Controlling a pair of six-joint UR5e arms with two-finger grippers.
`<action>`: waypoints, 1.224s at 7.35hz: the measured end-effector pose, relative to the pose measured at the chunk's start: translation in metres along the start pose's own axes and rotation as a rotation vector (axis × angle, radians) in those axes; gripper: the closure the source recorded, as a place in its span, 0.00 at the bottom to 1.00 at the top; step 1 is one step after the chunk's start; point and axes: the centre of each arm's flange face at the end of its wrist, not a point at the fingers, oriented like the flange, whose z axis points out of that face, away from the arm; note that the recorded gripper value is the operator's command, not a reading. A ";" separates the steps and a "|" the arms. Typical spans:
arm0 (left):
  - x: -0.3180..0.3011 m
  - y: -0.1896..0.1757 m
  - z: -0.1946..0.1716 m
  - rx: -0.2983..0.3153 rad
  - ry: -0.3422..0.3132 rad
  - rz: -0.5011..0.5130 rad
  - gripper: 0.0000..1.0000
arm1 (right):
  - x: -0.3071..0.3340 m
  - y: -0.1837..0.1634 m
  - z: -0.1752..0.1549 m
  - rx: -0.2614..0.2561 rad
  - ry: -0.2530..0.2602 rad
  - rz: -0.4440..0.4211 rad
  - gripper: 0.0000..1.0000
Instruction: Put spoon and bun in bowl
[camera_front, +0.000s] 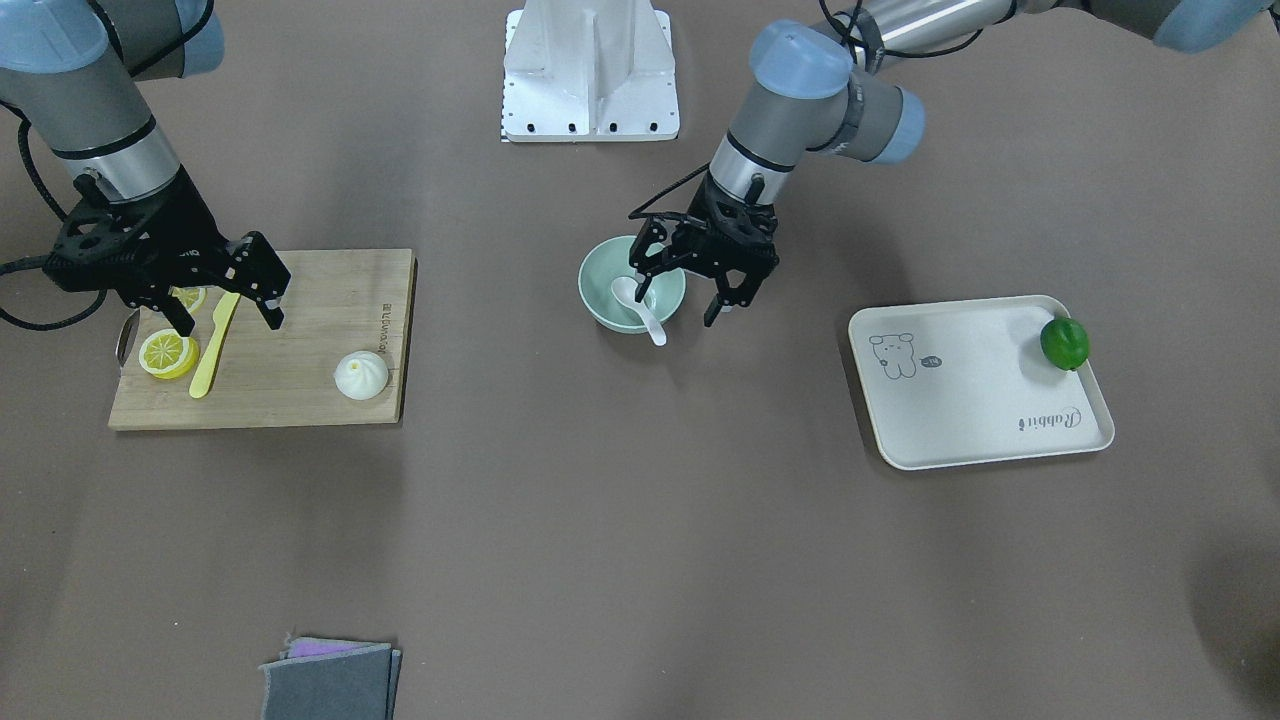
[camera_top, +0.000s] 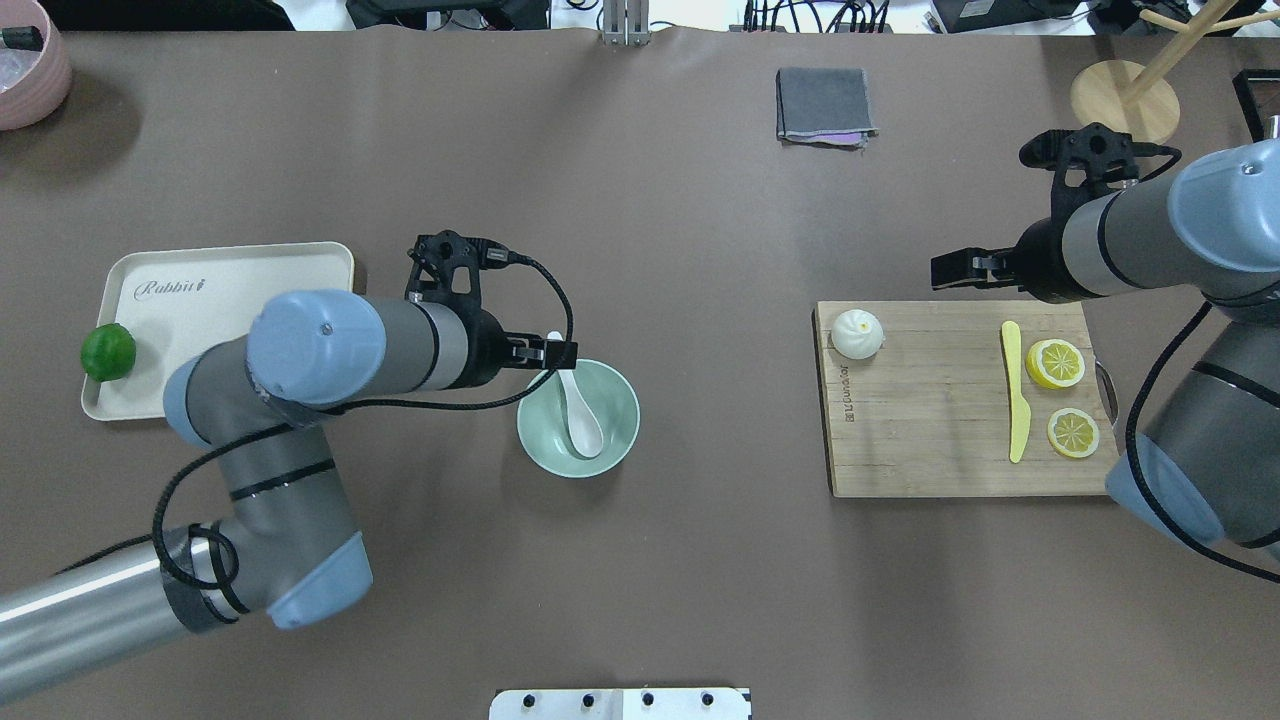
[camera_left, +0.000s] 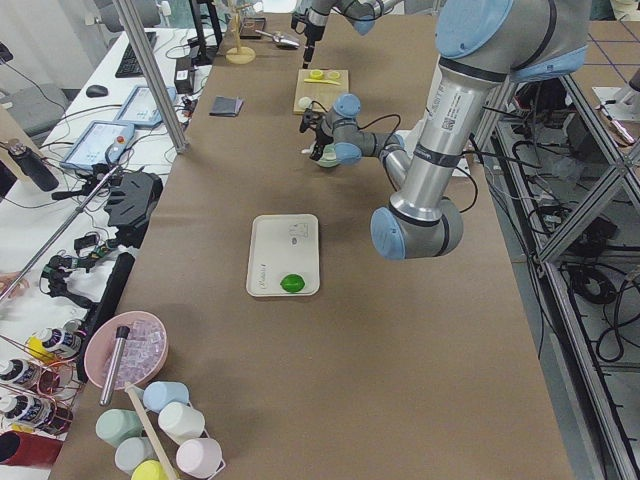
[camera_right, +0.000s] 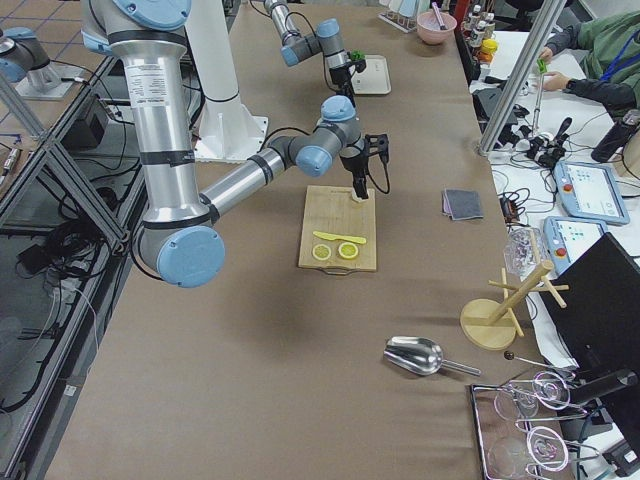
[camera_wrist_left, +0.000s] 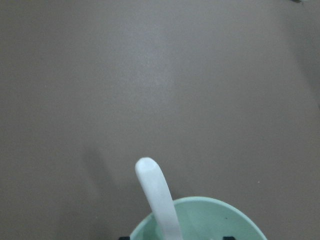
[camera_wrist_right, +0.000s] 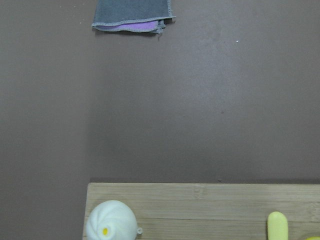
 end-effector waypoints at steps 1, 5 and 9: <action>-0.051 -0.033 -0.023 -0.045 -0.006 0.034 0.02 | -0.011 0.003 0.002 -0.007 -0.006 0.031 0.00; -0.311 -0.086 -0.124 -0.119 -0.175 0.274 0.02 | -0.079 0.030 0.033 -0.038 0.102 0.024 0.05; -0.405 -0.075 -0.160 -0.161 -0.224 0.349 0.02 | -0.114 0.032 0.089 -0.011 0.147 -0.066 0.14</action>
